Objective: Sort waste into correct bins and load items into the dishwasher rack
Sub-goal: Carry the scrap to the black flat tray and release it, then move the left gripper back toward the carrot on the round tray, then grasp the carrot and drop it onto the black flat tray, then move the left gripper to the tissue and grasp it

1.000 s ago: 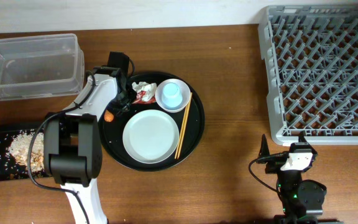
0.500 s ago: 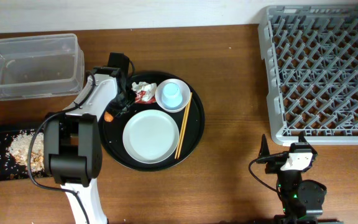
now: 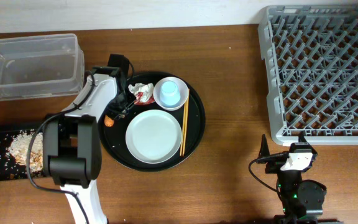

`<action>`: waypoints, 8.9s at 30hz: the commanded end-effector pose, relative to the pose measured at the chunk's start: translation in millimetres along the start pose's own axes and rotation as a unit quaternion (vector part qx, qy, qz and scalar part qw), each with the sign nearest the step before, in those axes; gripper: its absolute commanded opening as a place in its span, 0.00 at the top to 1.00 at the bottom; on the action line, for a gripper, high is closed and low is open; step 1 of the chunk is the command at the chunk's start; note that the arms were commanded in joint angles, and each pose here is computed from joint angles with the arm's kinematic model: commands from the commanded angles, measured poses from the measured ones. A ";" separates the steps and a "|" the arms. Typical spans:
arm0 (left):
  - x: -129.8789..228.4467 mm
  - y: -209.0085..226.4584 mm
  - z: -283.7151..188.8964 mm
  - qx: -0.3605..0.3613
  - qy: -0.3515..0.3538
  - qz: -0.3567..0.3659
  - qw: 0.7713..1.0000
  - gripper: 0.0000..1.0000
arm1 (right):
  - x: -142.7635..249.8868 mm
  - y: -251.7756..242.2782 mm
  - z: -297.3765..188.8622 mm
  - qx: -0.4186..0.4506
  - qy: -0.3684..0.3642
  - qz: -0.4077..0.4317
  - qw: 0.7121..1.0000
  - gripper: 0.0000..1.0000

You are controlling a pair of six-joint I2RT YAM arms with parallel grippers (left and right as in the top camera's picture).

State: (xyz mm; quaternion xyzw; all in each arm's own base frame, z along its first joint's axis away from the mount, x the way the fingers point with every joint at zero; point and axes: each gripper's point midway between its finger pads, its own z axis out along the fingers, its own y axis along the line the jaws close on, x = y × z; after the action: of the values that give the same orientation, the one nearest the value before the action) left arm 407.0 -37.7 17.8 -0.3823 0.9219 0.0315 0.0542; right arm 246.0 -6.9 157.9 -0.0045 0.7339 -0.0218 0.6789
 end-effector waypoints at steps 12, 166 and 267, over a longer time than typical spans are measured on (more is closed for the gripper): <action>-53.1 76.7 -119.4 -0.007 -0.125 -0.043 0.991 0.67 | 2.5 0.2 0.0 0.001 0.001 -0.003 1.000 0.02; -139.3 291.6 -18.7 0.101 -0.039 -0.313 0.943 0.19 | 2.4 0.2 0.0 0.001 0.001 -0.003 1.000 0.02; -19.8 -105.1 -11.6 0.148 -0.236 0.461 0.843 0.62 | 2.5 0.2 0.0 0.001 0.001 -0.003 1.000 0.02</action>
State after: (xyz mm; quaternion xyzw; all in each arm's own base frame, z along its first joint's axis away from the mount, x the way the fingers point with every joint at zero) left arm 490.3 -99.1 24.7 0.1244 0.9470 0.0068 0.2962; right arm 246.0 -6.9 157.9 -0.0044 0.7339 -0.0216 0.6789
